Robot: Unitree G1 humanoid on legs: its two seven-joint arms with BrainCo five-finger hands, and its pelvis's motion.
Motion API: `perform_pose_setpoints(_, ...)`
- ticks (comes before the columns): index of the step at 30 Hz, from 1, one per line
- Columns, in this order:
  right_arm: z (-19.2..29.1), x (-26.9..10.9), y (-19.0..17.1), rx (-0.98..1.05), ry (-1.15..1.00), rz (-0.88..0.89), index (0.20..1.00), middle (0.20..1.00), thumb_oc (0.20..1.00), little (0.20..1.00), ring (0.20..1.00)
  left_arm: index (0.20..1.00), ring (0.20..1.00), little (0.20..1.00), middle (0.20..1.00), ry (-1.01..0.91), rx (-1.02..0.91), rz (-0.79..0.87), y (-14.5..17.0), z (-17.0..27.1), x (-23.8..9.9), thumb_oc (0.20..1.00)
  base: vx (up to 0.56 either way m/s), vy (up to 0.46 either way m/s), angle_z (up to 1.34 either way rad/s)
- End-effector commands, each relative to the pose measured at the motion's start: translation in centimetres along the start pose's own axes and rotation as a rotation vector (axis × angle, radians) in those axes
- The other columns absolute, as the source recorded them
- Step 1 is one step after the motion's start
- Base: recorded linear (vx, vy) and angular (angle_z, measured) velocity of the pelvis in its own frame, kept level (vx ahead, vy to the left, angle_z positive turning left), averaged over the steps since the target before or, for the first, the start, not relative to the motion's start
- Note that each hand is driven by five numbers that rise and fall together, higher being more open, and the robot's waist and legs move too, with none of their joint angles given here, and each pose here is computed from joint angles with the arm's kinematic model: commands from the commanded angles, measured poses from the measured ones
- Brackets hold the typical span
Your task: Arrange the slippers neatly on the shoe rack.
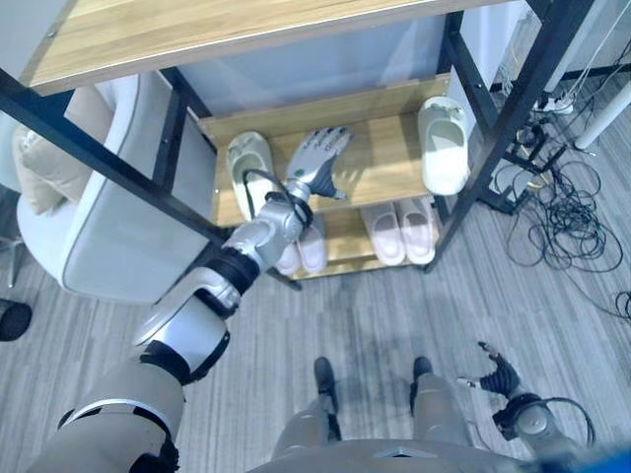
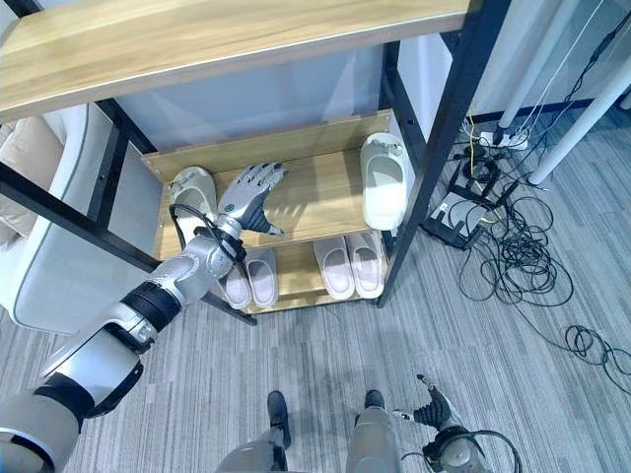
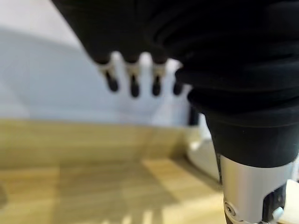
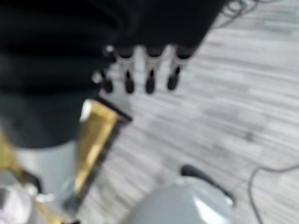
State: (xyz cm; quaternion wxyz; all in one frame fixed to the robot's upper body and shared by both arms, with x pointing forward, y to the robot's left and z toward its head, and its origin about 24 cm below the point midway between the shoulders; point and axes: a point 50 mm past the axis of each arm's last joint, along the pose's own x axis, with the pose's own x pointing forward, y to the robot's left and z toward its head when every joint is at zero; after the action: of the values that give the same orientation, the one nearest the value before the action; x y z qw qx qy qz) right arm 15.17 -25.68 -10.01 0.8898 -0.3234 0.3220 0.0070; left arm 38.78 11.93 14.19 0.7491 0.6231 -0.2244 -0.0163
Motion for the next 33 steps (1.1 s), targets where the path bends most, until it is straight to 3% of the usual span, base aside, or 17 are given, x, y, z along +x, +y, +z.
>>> perform_pose_setpoints(1,2.6,0.8,1.1,0.018,-0.099,-0.004,1.0,1.0,1.0,1.0,1.0,1.0,1.0,1.0,1.0,0.14,0.059,0.252,7.1,-4.0,2.1,1.0,0.0,0.011,-0.11)
perform_pose_setpoints(6,3.2,0.6,2.3,0.008,-0.129,0.036,1.0,1.0,1.0,1.0,1.0,1.0,1.0,1.0,1.0,0.232,0.118,0.37,10.6,-6.8,1.9,1.0,0.0,0.003,-0.01)
perform_pose_setpoints(13,4.4,0.8,2.5,-0.014,-0.182,0.055,1.0,1.0,1.0,1.0,1.0,1.0,1.0,1.0,1.0,0.283,0.179,0.416,12.9,-8.8,1.4,1.0,0.0,0.0,0.0)
perform_pose_setpoints(26,5.3,1.3,1.7,-0.011,-0.214,0.02,1.0,1.0,1.0,1.0,1.0,1.0,1.0,1.0,1.0,0.363,0.264,0.388,14.0,-10.7,1.0,1.0,0.0,0.001,-0.02)
perform_pose_setpoints(33,5.6,1.3,2.1,-0.007,-0.226,0.041,1.0,1.0,1.0,1.0,1.0,1.0,1.0,1.0,1.0,0.541,0.198,0.382,14.4,-13.7,-0.1,1.0,0.0,0.0,0.0)
